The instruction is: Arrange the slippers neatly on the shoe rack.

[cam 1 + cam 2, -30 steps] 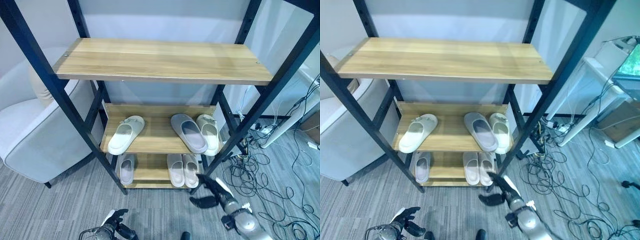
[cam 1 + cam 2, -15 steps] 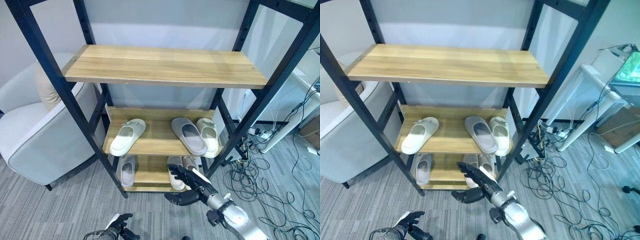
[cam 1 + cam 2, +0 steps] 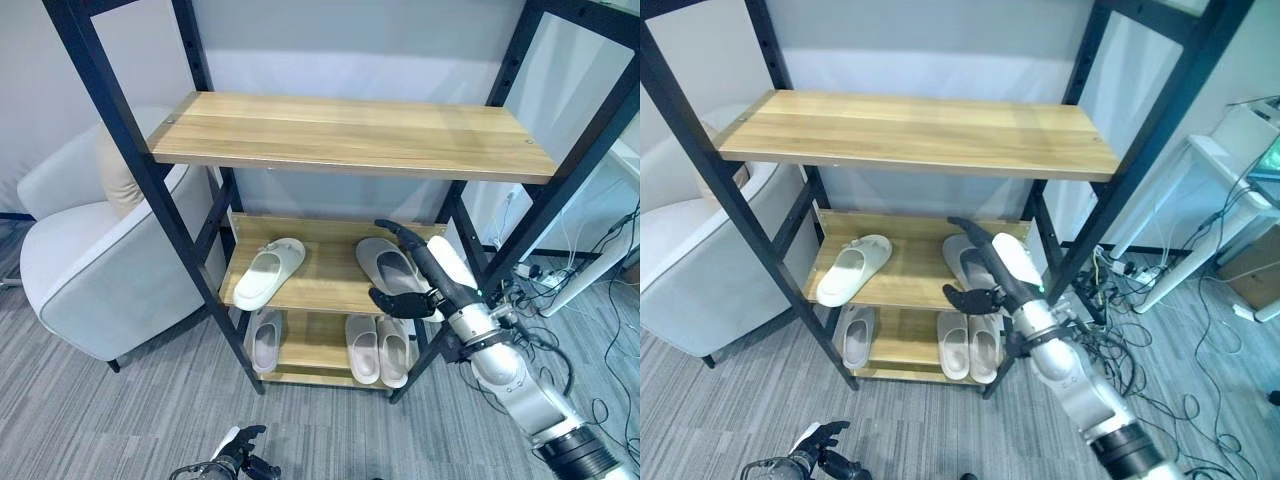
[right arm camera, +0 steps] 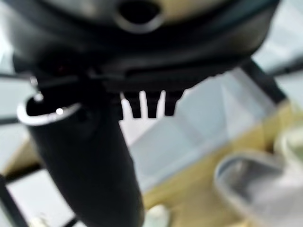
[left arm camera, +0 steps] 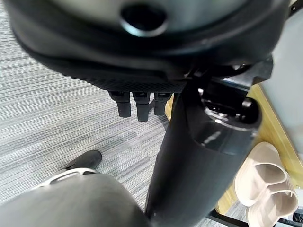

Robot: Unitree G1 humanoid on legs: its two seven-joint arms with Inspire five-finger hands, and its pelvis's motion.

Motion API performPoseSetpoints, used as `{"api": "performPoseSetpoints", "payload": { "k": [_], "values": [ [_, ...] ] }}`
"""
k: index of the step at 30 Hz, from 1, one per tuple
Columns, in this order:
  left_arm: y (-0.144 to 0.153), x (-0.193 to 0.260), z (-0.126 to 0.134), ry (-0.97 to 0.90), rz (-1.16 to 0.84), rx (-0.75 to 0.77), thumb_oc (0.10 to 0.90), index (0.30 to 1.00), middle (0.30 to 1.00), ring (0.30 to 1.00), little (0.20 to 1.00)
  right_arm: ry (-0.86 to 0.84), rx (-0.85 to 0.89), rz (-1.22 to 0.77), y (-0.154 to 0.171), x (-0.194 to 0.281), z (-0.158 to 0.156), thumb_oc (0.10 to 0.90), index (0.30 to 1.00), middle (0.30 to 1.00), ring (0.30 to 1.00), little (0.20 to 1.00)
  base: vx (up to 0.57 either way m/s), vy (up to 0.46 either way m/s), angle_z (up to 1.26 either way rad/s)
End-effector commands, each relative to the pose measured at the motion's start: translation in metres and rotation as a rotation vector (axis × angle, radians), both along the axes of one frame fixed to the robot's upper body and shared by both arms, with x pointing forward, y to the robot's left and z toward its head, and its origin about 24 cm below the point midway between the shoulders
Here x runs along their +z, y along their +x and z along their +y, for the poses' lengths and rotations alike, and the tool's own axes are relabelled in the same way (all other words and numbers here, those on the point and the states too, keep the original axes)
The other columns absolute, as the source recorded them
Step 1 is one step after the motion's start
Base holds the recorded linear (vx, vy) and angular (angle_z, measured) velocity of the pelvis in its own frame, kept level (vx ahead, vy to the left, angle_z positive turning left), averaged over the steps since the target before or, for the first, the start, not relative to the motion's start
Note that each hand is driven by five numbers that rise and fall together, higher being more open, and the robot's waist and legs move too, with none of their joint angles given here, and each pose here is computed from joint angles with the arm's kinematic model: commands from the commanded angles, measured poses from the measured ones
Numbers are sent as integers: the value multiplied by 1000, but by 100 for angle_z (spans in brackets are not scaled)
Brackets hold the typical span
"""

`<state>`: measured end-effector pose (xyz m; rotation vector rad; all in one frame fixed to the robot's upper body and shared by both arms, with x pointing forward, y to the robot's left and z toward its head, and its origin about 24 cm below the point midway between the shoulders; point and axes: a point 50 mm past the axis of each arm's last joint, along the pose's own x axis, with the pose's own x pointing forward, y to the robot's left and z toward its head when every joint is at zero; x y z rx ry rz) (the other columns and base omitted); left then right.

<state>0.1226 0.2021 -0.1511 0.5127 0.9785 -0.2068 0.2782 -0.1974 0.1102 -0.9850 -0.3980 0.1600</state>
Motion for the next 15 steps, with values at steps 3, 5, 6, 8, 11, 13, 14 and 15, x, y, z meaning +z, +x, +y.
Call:
{"api": "performPoseSetpoints", "payload": {
  "k": [3, 5, 6, 8, 11, 13, 14, 15],
  "values": [
    [2, -2, -17, -32, -2, -89, 800, 900, 900, 900, 900, -145, -130, -361, 28, 79, -27, 800, 900, 900, 900, 900, -19, 10, 17],
    [0, -3, -16, -33, 5, -85, 800, 900, 900, 900, 900, -194, -165, -362, 34, 84, -35, 800, 900, 900, 900, 900, -24, 14, 7],
    [0, -3, -16, -34, 7, -83, 800, 900, 900, 900, 900, -212, -180, -359, 37, 85, -39, 800, 900, 900, 900, 900, -33, 21, 6],
    [0, -3, -16, -37, 4, -80, 800, 900, 900, 900, 900, -239, -215, -355, 42, 86, -45, 800, 900, 900, 900, 900, -35, 20, 12],
    [3, -2, -16, -41, -4, -78, 800, 900, 900, 900, 900, -257, -257, -347, 52, 89, -51, 800, 900, 900, 900, 900, -55, 16, 6],
    [8, 0, -18, -46, -22, -74, 800, 900, 900, 900, 900, -276, -298, -329, 60, 90, -57, 800, 900, 900, 900, 900, -50, 24, 4],
    [9, 0, -18, -49, -29, -74, 800, 900, 900, 900, 900, -283, -313, -330, 63, 93, -59, 800, 900, 900, 900, 900, -33, 38, 4],
    [12, 1, -18, -49, -38, -74, 800, 900, 900, 900, 900, -293, -329, -328, 66, 94, -61, 800, 900, 900, 900, 900, -6, 18, 4]
  ]
}}
